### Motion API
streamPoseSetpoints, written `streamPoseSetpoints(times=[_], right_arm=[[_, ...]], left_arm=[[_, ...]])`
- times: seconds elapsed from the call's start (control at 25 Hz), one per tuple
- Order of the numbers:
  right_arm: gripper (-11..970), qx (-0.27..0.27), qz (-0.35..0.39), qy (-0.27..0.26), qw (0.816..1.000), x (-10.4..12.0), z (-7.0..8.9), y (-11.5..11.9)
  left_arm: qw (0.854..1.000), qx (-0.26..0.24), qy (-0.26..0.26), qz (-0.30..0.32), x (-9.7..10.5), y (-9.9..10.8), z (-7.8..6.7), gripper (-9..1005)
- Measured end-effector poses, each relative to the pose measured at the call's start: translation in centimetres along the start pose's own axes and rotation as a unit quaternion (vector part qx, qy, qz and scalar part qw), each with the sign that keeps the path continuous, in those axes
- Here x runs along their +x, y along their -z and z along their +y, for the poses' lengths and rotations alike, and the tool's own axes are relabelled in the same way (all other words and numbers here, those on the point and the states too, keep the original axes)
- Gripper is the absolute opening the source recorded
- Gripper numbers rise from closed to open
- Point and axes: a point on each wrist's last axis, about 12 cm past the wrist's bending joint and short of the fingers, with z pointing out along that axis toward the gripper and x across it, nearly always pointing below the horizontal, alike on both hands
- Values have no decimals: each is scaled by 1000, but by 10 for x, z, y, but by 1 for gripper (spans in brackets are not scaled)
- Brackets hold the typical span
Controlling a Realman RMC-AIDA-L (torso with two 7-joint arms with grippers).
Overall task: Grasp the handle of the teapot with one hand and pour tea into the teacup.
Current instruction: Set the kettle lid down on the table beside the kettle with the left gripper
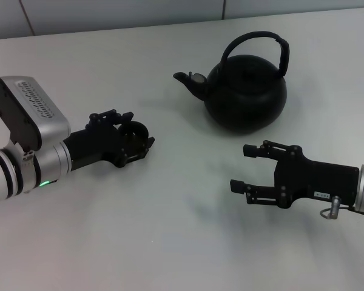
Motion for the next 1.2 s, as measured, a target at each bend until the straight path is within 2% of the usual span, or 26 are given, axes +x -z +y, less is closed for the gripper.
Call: streamPoseSetpoints(times=[1.0,1.2], right_arm=[[831,1,0,3,1000,1,1,0],[832,1,1,1,1000,1,1,1]], left_arm=[[1000,-4,6,4,3,1,0,690],[1000,-4,3,0,0,1,1,847]])
